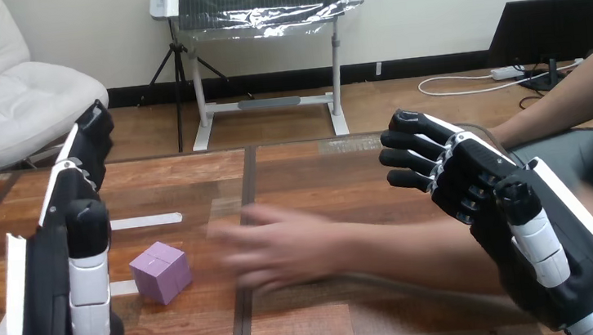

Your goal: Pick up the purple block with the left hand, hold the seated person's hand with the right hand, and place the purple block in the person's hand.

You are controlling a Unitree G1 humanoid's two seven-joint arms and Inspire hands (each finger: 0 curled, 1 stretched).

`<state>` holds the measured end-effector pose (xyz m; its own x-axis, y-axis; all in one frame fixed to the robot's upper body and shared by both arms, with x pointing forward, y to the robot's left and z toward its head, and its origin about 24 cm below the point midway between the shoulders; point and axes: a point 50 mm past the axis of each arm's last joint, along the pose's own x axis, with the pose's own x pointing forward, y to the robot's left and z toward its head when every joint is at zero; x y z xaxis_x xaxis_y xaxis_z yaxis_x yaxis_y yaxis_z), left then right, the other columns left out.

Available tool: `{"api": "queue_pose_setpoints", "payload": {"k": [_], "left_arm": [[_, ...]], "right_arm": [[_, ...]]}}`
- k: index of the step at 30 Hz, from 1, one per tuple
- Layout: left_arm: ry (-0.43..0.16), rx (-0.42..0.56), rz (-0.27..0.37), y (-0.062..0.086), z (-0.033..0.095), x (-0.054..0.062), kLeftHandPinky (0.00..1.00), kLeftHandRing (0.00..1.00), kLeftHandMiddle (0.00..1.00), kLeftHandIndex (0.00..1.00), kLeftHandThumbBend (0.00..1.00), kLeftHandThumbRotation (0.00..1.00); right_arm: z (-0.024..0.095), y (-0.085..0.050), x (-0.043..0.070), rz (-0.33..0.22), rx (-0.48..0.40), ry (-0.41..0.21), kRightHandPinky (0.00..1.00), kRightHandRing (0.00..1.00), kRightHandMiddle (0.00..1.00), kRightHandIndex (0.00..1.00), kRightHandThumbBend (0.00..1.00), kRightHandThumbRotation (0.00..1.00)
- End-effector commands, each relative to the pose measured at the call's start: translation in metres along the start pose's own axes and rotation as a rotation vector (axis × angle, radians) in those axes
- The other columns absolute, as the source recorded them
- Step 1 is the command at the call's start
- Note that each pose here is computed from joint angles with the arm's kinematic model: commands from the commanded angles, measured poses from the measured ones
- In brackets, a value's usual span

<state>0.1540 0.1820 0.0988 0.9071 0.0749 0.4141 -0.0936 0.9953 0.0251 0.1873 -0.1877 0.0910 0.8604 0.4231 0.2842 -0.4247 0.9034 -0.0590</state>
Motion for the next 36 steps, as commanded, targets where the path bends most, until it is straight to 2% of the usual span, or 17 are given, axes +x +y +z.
{"api": "queue_pose_setpoints", "payload": {"k": [1, 36], "left_arm": [[-0.053, -0.029, 0.021, -0.0034, 0.0045, 0.0062, 1.00, 0.95, 0.92, 0.89, 0.76, 1.00], [-0.053, -0.010, 0.019, -0.0018, 0.0045, 0.0067, 1.00, 0.93, 0.91, 0.88, 0.76, 1.00]], "right_arm": [[0.0174, -0.0057, 0.0130, 0.016, -0.056, -0.093, 0.85, 0.86, 0.87, 0.87, 0.87, 0.88], [0.0172, -0.0052, 0.0143, 0.031, -0.053, -0.093, 0.85, 0.87, 0.87, 0.87, 0.86, 0.87]]}}
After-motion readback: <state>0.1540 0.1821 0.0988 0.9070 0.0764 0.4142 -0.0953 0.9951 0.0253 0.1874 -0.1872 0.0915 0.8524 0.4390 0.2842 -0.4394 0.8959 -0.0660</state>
